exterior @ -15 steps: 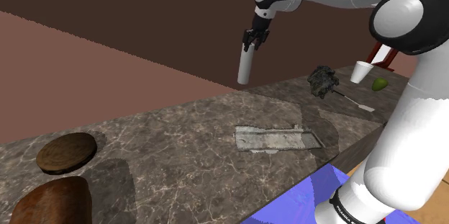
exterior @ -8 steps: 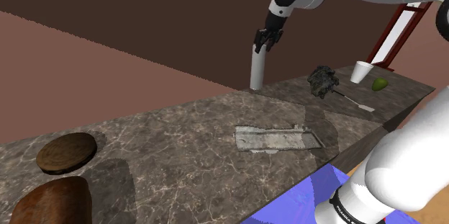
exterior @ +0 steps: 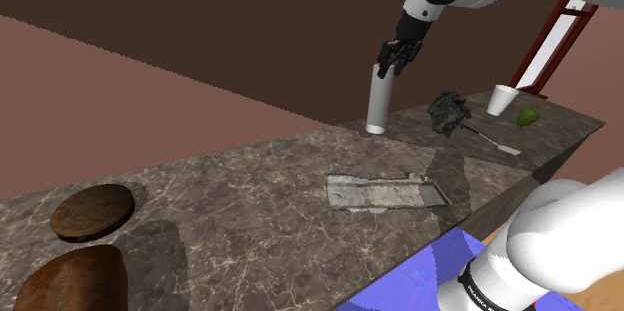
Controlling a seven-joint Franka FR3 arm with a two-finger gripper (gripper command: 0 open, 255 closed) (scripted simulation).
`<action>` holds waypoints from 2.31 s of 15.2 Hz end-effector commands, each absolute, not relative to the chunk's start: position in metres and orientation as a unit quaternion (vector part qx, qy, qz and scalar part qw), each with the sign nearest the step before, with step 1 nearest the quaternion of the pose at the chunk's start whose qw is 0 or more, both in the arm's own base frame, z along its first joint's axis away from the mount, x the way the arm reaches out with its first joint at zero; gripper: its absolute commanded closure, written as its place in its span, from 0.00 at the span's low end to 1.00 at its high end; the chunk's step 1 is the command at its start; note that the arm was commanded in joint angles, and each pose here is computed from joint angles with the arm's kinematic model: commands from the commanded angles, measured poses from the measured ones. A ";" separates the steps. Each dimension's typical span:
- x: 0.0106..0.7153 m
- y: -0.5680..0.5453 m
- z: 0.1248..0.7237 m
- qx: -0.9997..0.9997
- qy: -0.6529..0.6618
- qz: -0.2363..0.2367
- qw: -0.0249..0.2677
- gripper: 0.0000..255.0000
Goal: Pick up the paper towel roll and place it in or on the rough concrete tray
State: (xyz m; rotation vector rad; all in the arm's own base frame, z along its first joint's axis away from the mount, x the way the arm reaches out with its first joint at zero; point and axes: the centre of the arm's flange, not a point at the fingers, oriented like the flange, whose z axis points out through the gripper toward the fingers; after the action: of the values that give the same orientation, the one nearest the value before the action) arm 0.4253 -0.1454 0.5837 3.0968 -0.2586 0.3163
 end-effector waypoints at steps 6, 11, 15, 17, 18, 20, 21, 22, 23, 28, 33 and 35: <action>0.340 -0.120 0.605 0.991 -0.083 0.101 0.009 1.00; 0.279 -0.102 0.621 0.991 -0.083 0.101 0.009 1.00; 0.260 -0.096 0.615 0.991 -0.083 0.101 0.009 1.00; 0.260 -0.097 0.605 0.991 -0.083 0.101 0.009 1.00; 0.260 -0.096 0.599 0.991 -0.083 0.101 0.009 1.00; 0.260 -0.097 0.589 0.991 -0.083 0.101 0.009 1.00; 0.260 -0.097 0.583 0.991 -0.083 0.101 0.009 1.00; 0.260 -0.097 0.578 0.991 -0.083 0.101 0.009 1.00; 0.260 -0.097 0.573 0.991 -0.083 0.101 0.009 1.00; 0.260 -0.097 0.547 0.991 -0.083 0.101 0.009 1.00; 0.260 -0.097 0.520 0.991 -0.083 0.101 0.009 1.00; 0.260 -0.097 0.510 0.991 -0.083 0.101 0.009 1.00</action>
State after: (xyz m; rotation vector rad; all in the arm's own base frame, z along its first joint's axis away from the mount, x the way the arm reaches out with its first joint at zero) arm 0.2594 -0.0962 0.5161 3.0967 -0.2584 0.3147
